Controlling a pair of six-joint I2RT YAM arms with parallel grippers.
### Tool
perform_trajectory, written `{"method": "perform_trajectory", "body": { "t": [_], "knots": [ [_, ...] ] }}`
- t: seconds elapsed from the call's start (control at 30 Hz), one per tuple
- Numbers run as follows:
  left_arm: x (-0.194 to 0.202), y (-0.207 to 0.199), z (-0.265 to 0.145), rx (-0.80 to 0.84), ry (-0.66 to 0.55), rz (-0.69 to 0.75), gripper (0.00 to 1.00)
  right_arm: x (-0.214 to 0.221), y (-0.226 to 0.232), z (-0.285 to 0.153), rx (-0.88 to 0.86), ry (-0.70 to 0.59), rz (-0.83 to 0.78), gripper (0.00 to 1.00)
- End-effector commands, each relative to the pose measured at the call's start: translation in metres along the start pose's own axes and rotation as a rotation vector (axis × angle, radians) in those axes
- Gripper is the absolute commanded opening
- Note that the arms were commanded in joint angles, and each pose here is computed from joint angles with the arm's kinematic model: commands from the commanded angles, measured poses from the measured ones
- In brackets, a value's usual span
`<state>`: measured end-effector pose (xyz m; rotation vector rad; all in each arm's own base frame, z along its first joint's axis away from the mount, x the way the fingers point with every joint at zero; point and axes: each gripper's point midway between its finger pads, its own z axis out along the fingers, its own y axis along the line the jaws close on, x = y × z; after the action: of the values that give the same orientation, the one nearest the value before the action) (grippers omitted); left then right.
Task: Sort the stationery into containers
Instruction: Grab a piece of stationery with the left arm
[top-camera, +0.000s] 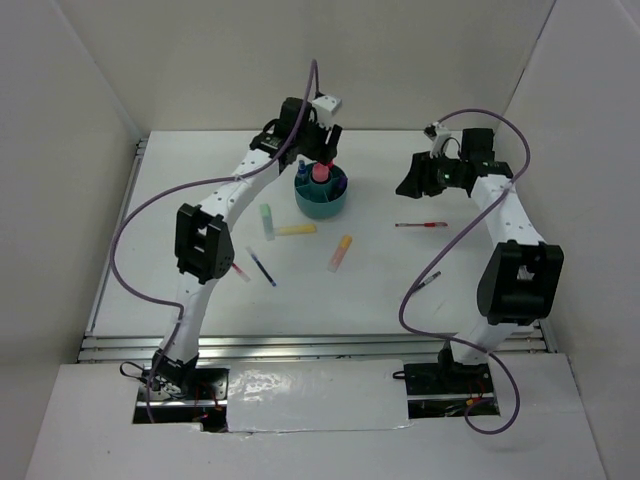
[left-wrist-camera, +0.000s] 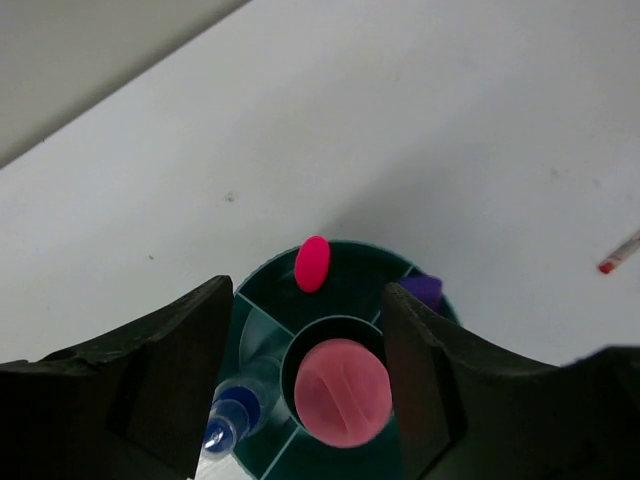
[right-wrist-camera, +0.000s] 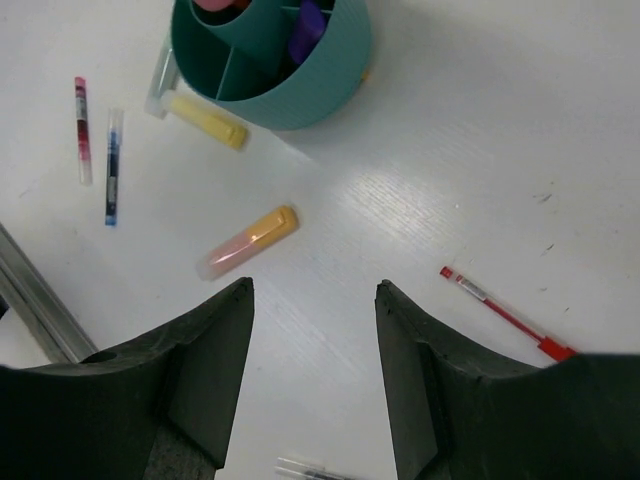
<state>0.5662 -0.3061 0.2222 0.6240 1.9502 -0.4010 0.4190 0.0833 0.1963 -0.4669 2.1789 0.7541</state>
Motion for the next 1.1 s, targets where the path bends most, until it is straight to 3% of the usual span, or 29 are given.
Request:
{"method": "perform_trajectory", "body": {
  "t": [0.0,0.23,1.07],
  "knots": [
    [-0.010,0.019,0.007,-0.074,-0.032,0.051,0.72,-0.002,0.020,-0.012,-0.048,-0.029,0.020,0.59],
    [0.003,0.033,0.024,-0.074,-0.039,0.072,0.68,-0.001,0.025,-0.014,-0.070,-0.042,0.058,0.59],
    [0.031,0.021,0.042,0.067,0.002,0.051,0.70,0.009,0.013,-0.009,-0.087,-0.008,0.124,0.60]
  ]
}}
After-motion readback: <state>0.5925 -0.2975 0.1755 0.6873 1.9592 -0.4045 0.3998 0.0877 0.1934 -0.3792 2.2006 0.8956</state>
